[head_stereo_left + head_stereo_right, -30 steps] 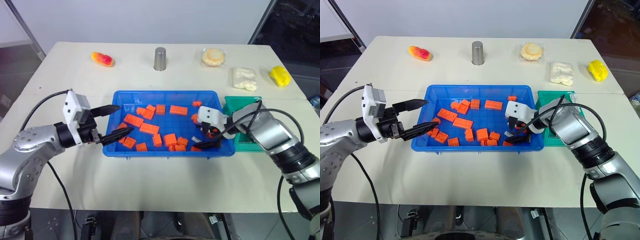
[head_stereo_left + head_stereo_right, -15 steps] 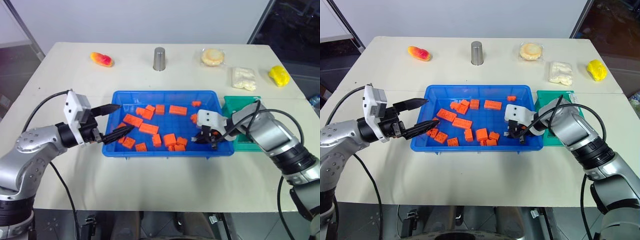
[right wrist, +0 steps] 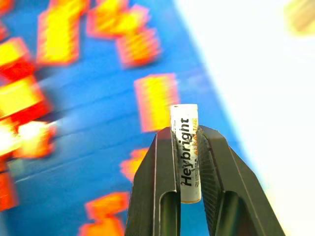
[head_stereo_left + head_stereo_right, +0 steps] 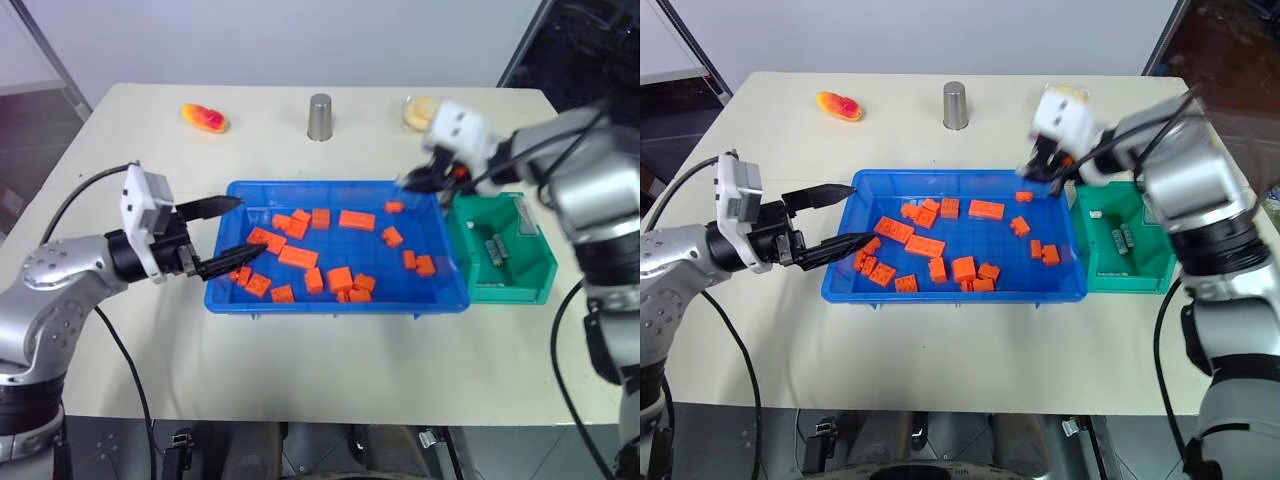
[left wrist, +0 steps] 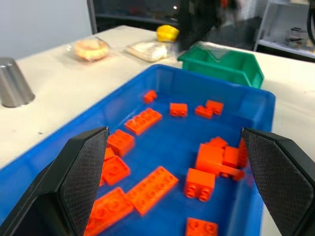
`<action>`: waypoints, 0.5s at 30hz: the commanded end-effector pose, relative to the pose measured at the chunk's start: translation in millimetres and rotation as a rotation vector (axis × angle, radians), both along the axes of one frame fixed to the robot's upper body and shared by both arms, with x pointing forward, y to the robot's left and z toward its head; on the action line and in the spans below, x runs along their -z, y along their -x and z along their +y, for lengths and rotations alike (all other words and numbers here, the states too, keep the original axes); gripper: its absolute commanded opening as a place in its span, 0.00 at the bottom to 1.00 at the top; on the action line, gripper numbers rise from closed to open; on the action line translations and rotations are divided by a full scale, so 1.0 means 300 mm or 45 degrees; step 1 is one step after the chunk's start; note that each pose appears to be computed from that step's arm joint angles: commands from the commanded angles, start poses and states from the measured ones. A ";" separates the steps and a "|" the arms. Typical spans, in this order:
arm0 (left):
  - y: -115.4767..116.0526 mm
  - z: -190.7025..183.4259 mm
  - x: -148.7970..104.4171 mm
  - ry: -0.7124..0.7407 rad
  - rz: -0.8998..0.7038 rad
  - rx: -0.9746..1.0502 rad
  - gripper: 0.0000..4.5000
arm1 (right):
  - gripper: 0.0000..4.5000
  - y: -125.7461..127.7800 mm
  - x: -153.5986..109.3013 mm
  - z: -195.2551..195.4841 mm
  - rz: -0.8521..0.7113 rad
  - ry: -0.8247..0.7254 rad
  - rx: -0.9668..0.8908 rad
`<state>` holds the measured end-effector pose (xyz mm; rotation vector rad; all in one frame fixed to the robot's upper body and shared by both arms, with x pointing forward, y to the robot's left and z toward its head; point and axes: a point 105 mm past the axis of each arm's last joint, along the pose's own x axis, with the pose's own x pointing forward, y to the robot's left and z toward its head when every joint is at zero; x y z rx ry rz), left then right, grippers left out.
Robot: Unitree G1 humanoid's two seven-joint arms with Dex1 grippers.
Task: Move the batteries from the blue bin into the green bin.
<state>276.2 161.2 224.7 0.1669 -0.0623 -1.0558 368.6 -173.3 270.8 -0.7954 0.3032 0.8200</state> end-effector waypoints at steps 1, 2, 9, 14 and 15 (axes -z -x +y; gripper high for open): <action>-0.003 -0.022 -0.016 -0.024 -0.047 0.068 1.00 | 0.01 0.007 -0.055 -0.125 -0.072 0.047 0.134; -0.008 -0.027 -0.011 -0.035 -0.046 0.083 1.00 | 0.01 0.015 -0.054 -0.168 -0.067 0.057 0.182; -0.045 -0.039 0.009 -0.058 -0.040 0.128 1.00 | 0.01 0.071 0.017 -0.307 0.022 0.057 0.353; -0.057 -0.041 0.022 -0.069 -0.033 0.143 1.00 | 0.01 0.098 0.096 -0.342 0.105 0.002 0.412; -0.059 -0.041 0.024 -0.070 -0.032 0.142 1.00 | 0.01 0.099 0.109 -0.349 0.113 -0.006 0.421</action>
